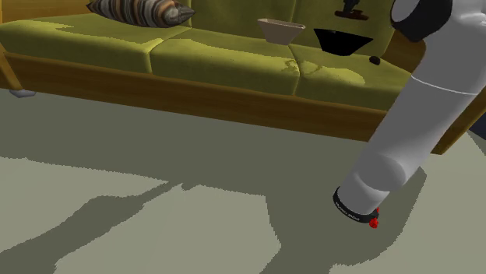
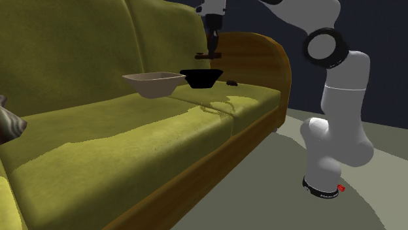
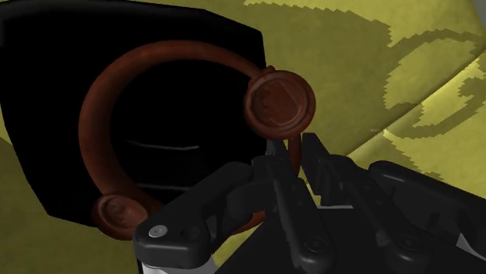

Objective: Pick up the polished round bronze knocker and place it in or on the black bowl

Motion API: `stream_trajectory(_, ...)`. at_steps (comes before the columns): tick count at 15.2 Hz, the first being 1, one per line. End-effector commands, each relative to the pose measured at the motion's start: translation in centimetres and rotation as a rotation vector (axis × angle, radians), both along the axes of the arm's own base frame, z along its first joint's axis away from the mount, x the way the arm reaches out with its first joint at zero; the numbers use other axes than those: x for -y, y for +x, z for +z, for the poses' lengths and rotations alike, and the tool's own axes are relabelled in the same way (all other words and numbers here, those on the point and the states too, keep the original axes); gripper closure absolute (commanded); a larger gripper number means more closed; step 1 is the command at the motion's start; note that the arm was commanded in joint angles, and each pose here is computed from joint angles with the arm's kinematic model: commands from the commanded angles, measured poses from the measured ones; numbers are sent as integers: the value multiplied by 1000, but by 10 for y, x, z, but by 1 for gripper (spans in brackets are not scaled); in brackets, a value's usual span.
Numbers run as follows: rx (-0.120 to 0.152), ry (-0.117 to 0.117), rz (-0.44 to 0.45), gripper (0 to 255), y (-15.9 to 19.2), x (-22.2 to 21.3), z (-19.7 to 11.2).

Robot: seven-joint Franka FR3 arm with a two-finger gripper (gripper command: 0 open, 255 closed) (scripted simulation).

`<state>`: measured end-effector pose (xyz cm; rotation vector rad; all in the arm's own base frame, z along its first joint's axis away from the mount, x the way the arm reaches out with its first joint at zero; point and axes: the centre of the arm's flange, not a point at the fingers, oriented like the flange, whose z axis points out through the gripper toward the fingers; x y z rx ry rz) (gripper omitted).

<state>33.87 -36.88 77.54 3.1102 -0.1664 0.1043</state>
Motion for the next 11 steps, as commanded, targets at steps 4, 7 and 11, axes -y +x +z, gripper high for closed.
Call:
stream_trajectory(4, 1, -2, 7, 255, 20, 65, -1)
stream_trajectory(7, 1, -2, 7, 255, 20, 65, -17)
stream_trajectory(11, 1, -2, 7, 255, 20, 65, -38)
